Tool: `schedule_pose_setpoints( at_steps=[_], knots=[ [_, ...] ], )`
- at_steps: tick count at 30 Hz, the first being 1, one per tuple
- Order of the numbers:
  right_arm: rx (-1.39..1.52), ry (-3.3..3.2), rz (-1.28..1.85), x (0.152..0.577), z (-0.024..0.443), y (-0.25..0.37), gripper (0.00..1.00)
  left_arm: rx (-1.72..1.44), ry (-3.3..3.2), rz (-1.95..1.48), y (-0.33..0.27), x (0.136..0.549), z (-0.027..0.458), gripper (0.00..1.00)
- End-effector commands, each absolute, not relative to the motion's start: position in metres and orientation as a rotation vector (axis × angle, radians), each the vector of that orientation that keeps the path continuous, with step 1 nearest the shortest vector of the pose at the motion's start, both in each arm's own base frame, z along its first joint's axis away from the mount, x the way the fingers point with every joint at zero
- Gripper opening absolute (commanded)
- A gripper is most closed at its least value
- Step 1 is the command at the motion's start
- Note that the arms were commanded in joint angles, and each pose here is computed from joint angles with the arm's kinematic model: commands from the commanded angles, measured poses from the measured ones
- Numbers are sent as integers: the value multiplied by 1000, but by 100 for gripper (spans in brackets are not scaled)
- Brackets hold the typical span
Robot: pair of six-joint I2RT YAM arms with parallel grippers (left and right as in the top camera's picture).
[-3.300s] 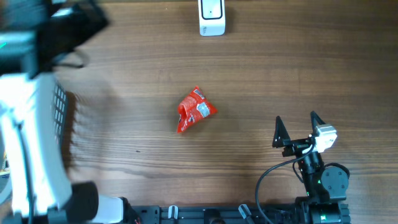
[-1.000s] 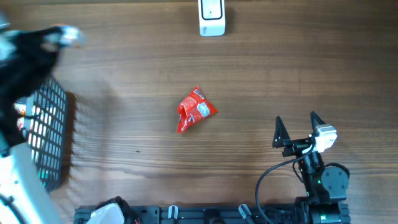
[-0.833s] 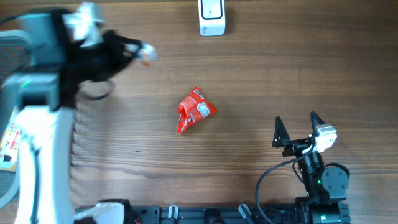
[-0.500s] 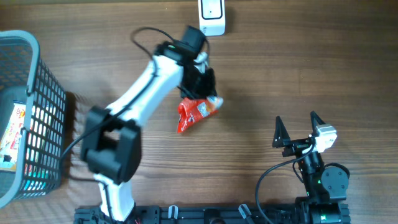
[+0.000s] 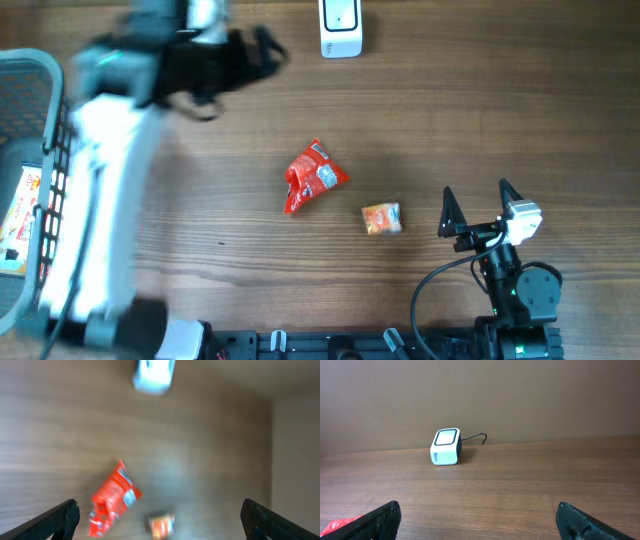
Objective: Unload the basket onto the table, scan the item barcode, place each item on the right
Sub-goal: 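Grasp the small orange box in the basket and place it on the table, then grasp the small teal box from the basket and drop it on the table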
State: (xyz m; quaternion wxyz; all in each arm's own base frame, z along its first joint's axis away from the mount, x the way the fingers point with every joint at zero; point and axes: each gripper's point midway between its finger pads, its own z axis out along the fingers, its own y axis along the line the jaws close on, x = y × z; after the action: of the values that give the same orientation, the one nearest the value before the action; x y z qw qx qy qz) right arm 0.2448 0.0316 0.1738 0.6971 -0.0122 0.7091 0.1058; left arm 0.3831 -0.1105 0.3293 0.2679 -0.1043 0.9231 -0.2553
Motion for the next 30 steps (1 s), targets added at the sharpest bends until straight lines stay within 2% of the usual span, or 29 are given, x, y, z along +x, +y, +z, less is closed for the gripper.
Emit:
schedule_pose_setpoints(
  at_steps=[1, 2, 4, 6, 7, 13, 17, 18, 23, 30],
  knots=[
    [-29, 1568, 222, 245, 176, 30, 100, -559, 2229, -325, 6, 340, 392, 100],
    [-29, 1568, 222, 245, 177, 30, 100, -636, 2170, -262, 30, 325, 403, 100],
    [-29, 1568, 222, 245, 176, 30, 100, -995, 1941, -41, 107, 273, 425, 100],
    [-29, 1568, 222, 245, 176, 30, 100, -1343, 1726, 56, 160, 228, 425, 100],
    [-29, 1568, 222, 245, 177, 30, 100, -1451, 1675, 52, 170, 218, 419, 100],
    [-29, 1568, 222, 245, 176, 30, 100, -1966, 1501, 250, 247, 208, 338, 100],
    [-29, 1568, 222, 245, 176, 30, 100, -2273, 1579, 383, 297, 192, 256, 100],
    [-29, 1568, 222, 245, 177, 30, 100, -2390, 1610, 421, 305, 178, 230, 100],
    [-29, 1568, 222, 245, 177, 30, 100, -2739, 1698, 494, 316, 132, 157, 100],
    [-29, 1568, 222, 245, 177, 30, 100, -2868, 1794, 474, 291, 117, 101, 100]
  ],
)
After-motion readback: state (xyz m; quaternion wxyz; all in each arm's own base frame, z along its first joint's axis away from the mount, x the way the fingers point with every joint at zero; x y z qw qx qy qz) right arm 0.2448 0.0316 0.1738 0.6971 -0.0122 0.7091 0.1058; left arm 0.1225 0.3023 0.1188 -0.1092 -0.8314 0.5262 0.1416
